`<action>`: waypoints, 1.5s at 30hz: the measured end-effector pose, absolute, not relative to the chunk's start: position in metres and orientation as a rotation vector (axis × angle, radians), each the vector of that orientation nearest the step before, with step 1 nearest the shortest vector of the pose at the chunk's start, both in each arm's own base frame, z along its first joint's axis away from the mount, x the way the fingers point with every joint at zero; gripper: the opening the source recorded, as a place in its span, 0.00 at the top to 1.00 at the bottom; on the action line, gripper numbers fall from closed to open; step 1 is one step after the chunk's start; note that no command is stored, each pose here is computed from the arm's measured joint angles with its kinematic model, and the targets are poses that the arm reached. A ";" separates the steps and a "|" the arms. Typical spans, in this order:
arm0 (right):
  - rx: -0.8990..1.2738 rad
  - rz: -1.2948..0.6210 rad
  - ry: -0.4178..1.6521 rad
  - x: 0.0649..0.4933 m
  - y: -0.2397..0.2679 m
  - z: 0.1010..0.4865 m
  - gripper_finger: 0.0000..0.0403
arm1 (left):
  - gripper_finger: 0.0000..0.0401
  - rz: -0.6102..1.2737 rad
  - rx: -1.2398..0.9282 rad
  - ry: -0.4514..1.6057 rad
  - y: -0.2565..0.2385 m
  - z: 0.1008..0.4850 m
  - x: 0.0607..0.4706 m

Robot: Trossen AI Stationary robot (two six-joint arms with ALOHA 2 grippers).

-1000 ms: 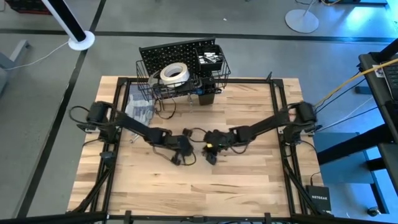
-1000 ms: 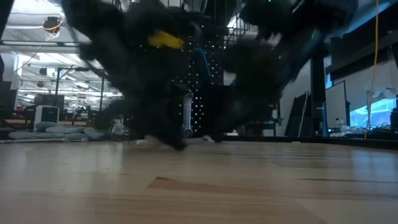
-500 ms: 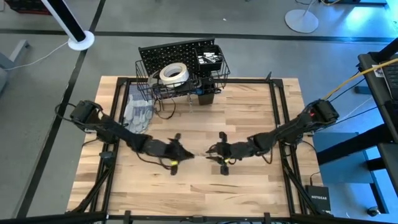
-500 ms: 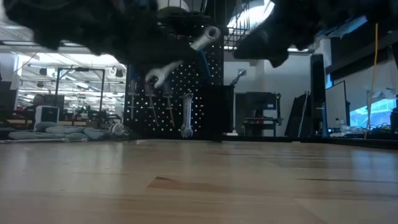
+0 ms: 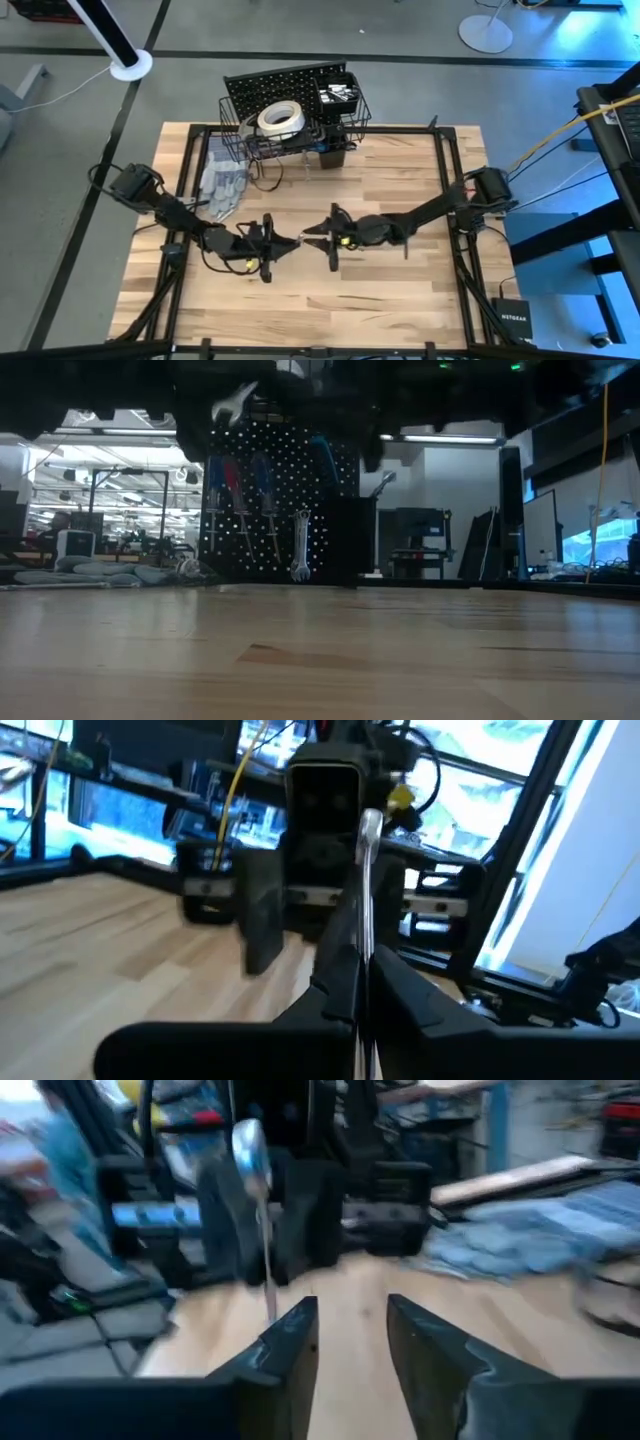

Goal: Hang tools onto peg board
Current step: Hang the wrench on the pegboard

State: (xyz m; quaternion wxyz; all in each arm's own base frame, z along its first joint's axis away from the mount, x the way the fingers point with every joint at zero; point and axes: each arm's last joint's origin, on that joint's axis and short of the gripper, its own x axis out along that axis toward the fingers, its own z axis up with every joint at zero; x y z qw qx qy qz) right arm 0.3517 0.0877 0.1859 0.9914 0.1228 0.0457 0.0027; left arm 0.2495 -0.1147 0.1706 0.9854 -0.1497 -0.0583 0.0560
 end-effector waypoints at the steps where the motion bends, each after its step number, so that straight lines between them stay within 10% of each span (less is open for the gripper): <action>1: 0.262 0.027 0.074 0.357 0.087 0.187 0.68 | 0.99 0.111 -0.296 -0.120 -0.115 0.171 0.250; 9: 0.281 0.111 0.016 0.377 0.082 0.193 0.55 | 0.98 0.094 -0.295 -0.122 -0.117 0.172 0.248; 26: 0.233 0.230 0.245 0.364 0.086 0.201 0.59 | 0.98 0.138 -0.293 -0.157 -0.119 0.176 0.246; 45: 0.247 0.143 0.023 0.401 0.099 0.169 0.59 | 0.99 0.180 -0.299 -0.204 -0.115 0.181 0.246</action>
